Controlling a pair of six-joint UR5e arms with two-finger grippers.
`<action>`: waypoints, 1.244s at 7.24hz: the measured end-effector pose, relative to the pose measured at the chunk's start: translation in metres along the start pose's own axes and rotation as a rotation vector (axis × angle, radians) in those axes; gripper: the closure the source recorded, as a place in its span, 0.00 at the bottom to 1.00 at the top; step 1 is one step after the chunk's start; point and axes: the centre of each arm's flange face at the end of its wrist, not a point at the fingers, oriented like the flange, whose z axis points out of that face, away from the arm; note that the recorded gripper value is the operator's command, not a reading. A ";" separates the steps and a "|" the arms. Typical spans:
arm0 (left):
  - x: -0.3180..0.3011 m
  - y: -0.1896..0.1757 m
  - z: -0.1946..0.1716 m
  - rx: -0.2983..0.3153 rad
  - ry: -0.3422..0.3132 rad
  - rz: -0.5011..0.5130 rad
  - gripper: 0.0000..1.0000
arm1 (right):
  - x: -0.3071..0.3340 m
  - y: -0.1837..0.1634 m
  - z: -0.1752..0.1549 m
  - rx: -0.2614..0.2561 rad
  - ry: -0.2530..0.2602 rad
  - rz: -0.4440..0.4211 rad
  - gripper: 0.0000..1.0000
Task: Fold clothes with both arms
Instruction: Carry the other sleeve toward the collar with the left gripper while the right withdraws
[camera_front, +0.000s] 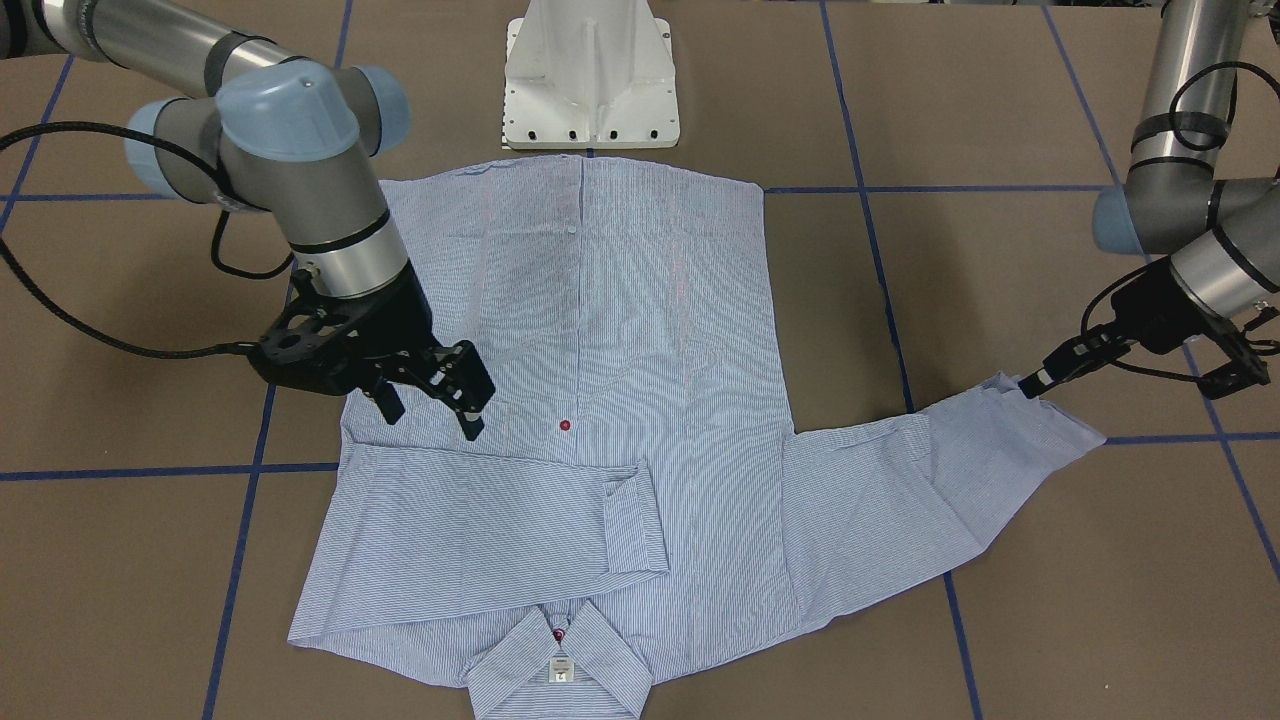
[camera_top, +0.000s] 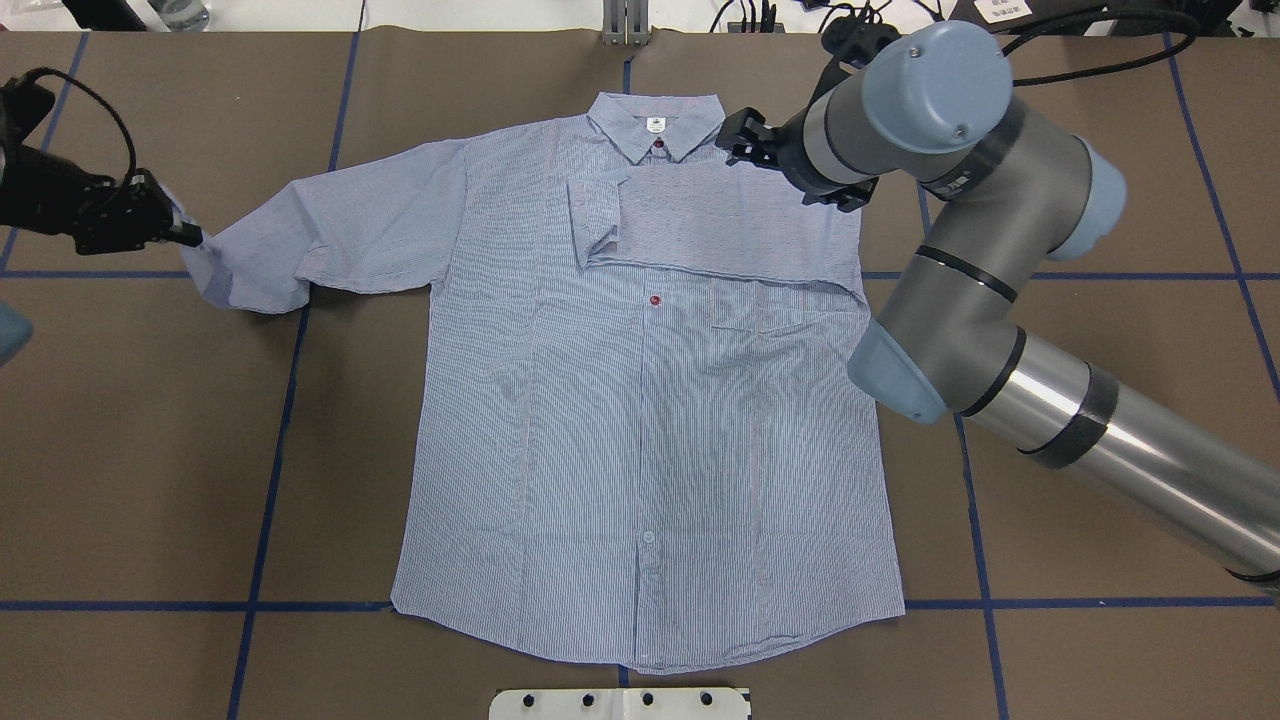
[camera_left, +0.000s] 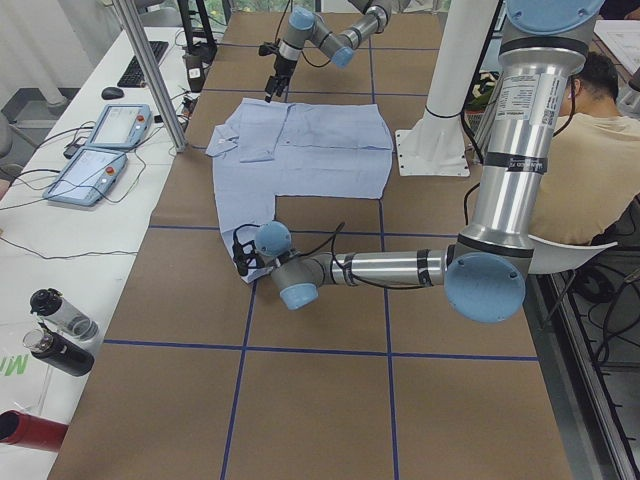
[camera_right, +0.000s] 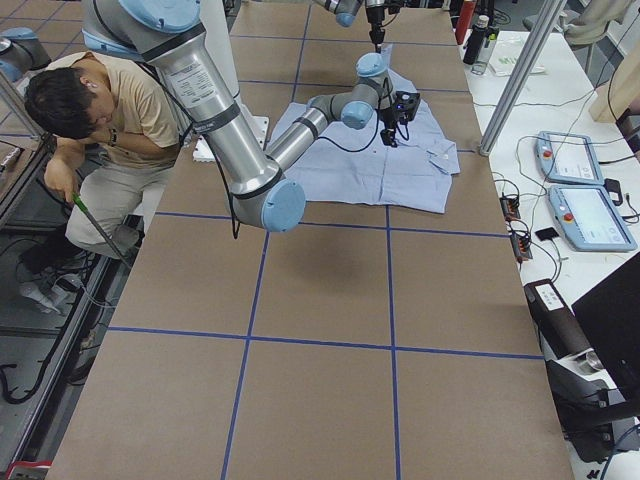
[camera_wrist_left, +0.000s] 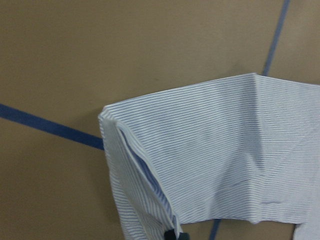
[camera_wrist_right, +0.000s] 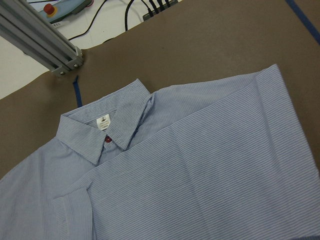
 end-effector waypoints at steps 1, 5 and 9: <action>0.066 -0.007 0.013 -0.001 0.024 0.028 1.00 | 0.018 -0.015 -0.009 0.013 0.028 -0.027 0.00; 0.285 0.076 0.137 0.050 0.073 0.156 1.00 | 0.092 -0.063 -0.021 0.028 0.130 -0.059 0.00; 0.393 0.166 0.206 0.101 0.127 0.140 1.00 | 0.151 -0.093 -0.028 0.006 0.183 -0.106 0.00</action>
